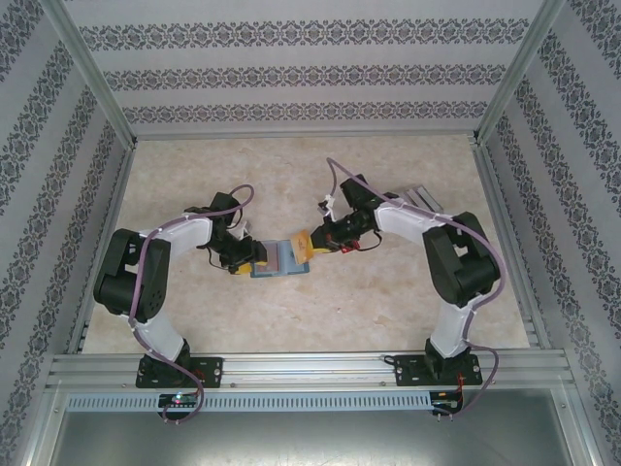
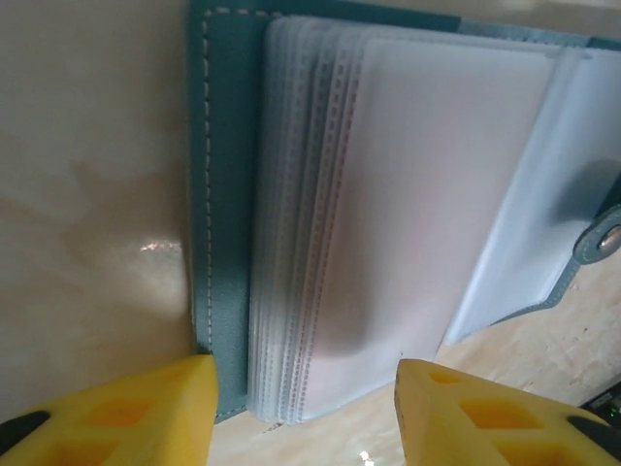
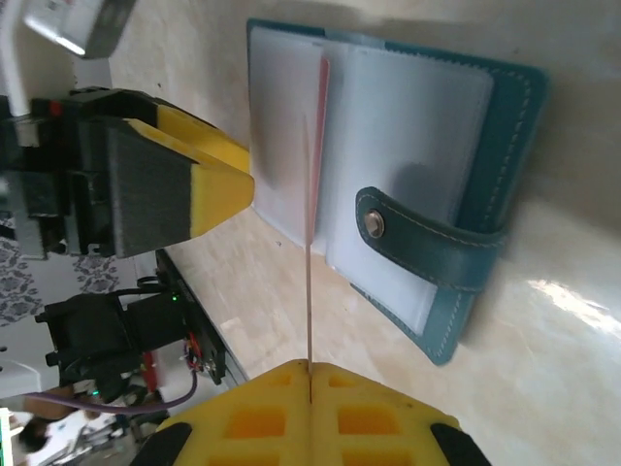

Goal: Put the credit cards into the card holder

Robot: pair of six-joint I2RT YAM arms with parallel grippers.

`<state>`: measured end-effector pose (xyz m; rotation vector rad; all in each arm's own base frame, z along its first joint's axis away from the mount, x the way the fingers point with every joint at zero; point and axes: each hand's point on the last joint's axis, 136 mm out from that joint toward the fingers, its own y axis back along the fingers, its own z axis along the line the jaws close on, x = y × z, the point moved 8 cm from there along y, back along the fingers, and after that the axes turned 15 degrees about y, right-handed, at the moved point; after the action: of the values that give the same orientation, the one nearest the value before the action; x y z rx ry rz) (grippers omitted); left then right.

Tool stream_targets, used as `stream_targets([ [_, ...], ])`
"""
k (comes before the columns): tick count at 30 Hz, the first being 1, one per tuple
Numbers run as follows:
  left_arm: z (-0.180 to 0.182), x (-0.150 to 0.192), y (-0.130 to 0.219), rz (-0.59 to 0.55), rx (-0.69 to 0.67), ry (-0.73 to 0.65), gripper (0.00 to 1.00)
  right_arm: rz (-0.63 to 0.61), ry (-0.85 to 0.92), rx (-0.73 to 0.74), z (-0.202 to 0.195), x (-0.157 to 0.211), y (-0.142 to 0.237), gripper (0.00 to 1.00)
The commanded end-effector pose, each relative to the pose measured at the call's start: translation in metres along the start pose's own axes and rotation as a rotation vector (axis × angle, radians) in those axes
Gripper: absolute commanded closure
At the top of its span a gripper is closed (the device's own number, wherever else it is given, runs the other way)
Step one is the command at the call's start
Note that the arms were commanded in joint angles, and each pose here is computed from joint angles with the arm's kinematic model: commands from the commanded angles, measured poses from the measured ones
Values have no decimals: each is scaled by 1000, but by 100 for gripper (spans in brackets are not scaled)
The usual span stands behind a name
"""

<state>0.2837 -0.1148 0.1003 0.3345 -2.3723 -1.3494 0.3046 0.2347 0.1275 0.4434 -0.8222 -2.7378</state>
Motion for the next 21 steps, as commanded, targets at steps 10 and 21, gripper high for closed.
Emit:
stream_targets([
  [10,4,-7,-11,-24,-61,1,66,7,-62,-118,-18,-7,-37,100],
  [21,10,-10,-13,-49,-107,15,74,18,-73,-138,-30,-4,-47,100],
])
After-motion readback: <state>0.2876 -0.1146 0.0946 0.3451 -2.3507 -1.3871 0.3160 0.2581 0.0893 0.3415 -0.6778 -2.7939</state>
